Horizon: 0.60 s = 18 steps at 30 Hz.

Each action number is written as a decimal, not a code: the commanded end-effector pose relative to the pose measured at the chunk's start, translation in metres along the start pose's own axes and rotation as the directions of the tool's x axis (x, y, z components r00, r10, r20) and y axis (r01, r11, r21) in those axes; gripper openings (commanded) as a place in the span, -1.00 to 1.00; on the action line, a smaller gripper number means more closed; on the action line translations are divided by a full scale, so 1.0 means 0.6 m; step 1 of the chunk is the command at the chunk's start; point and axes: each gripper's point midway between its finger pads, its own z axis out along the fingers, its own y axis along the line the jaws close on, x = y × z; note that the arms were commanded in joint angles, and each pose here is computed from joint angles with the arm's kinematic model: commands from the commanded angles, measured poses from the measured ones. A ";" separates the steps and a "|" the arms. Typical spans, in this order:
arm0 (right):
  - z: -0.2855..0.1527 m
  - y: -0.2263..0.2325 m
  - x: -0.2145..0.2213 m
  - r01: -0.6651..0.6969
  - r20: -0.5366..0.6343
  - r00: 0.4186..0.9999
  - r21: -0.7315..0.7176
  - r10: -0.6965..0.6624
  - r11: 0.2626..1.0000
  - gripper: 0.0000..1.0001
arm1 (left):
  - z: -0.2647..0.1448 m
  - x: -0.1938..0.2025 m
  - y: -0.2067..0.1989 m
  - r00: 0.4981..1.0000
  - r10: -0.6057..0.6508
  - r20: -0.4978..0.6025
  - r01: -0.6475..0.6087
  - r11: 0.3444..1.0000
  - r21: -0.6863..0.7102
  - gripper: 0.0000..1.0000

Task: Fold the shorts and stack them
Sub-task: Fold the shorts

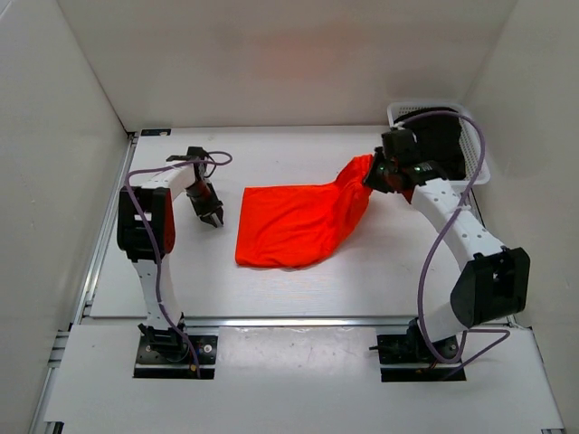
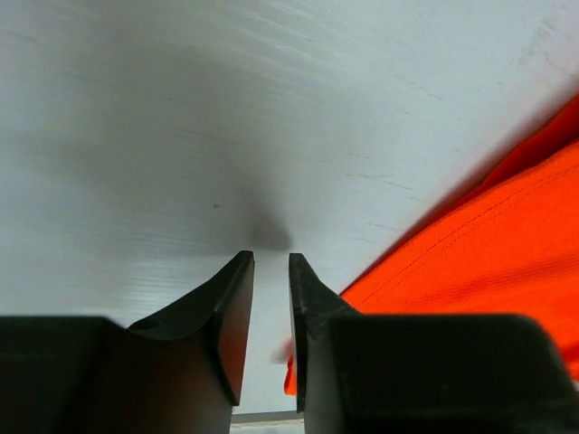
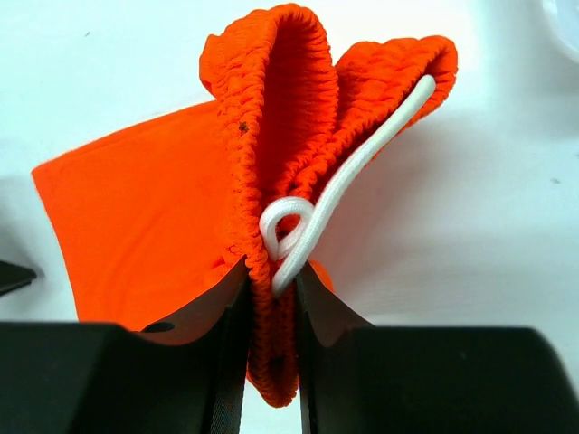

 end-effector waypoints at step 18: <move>0.024 0.332 0.147 0.526 -0.037 0.850 0.002 -0.526 0.850 -1.00 | 0.043 0.022 -0.051 0.994 0.083 -0.068 -0.077 0.993 0.090 -0.59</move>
